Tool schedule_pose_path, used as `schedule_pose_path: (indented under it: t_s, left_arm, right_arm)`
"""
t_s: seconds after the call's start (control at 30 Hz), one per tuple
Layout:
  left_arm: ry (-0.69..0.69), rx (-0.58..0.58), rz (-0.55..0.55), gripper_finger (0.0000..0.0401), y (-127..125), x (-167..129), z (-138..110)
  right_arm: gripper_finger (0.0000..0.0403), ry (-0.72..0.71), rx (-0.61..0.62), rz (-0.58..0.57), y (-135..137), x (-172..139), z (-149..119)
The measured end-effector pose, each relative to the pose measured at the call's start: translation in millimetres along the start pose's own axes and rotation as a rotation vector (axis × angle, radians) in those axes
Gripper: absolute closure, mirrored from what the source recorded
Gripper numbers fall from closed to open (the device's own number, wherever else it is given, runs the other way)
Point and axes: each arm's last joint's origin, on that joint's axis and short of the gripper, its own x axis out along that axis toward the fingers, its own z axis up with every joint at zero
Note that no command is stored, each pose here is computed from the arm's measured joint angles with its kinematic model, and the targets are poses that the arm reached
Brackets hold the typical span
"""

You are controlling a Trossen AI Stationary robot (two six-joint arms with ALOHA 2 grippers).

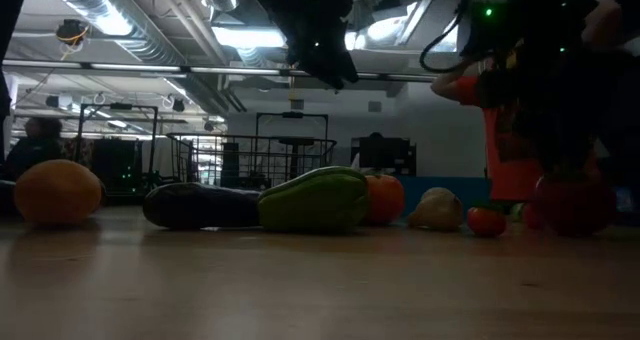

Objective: Sort produce into baskets
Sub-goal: Put the large red tomato into the blue bin

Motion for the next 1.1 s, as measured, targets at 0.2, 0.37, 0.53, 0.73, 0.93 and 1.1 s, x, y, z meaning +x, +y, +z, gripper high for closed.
schedule_pose_path:
  t_s: [0.2, 0.37, 0.53, 0.73, 0.93, 1.1]
  left_arm:
    - [0.004, -0.001, 0.000, 0.0109, 0.0, 0.0, -0.4]
    - [0.004, -0.002, 0.000, 0.0109, 0.0, 0.0, -0.4]
    - [0.004, -0.002, 0.000, 0.0109, 0.0, 0.0, -0.3]
    - [0.001, -0.002, 0.000, 0.0109, 0.0, 0.0, -0.1]
    - [0.001, -0.002, 0.000, 0.0109, 0.0, 0.0, -0.1]
    - [-0.001, -0.003, 0.000, 0.0109, 0.0, 0.0, 0.1]
  right_arm:
    - [0.0111, 0.055, -0.041, 0.010, 9.7, 12.8, 3.0]
    - [0.0111, 0.106, -0.097, 0.002, 21.6, 24.7, 3.0]
    - [0.0111, 0.134, -0.135, -0.003, 30.2, 32.6, 3.2]
    - [0.0111, 0.094, -0.154, 0.012, 34.1, 34.5, 7.1]
    - [0.0129, 0.075, -0.158, 0.016, 34.6, 34.9, 8.8]
    - [0.0158, 0.075, -0.158, 0.016, 34.6, 34.9, 8.8]
